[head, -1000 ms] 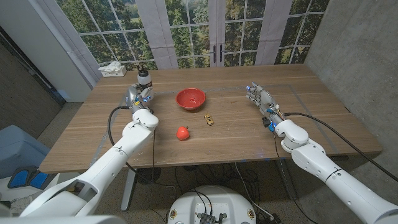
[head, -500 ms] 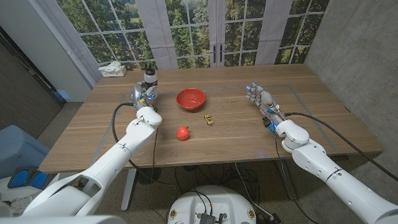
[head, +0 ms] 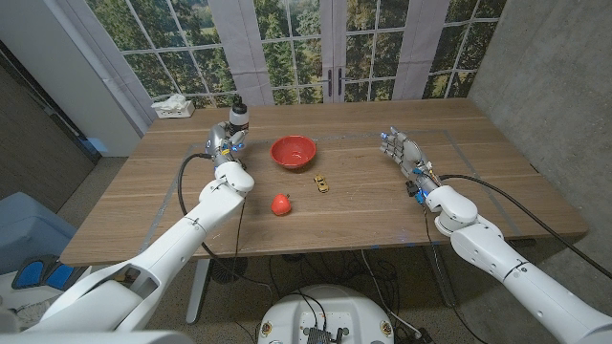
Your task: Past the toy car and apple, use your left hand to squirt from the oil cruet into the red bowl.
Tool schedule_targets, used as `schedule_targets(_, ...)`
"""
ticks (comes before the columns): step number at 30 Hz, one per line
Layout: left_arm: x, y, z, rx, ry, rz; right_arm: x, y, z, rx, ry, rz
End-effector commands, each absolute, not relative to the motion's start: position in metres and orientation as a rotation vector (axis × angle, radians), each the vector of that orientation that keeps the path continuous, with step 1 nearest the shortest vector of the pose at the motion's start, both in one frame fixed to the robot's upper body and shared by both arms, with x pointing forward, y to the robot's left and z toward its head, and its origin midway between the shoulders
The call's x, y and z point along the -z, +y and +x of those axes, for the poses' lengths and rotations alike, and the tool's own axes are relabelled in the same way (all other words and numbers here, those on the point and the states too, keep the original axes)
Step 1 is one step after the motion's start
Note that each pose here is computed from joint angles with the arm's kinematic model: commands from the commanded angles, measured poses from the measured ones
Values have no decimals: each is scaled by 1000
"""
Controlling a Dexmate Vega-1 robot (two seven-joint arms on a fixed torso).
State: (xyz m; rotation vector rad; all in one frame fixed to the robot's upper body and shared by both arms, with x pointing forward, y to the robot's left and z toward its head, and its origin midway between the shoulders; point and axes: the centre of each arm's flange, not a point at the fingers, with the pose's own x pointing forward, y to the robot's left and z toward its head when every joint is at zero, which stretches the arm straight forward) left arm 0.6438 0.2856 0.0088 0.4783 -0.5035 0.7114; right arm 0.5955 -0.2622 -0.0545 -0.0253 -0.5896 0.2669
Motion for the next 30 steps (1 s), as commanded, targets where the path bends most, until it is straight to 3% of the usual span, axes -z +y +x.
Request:
schedule_targets(1, -18, 276, 640, -745, -547, 596, 59, -266, 595, -266, -596, -11)
schedule_targets(30, -35, 258, 628, -869, -588, 977, 60, -261, 597, -308, -625, 6)
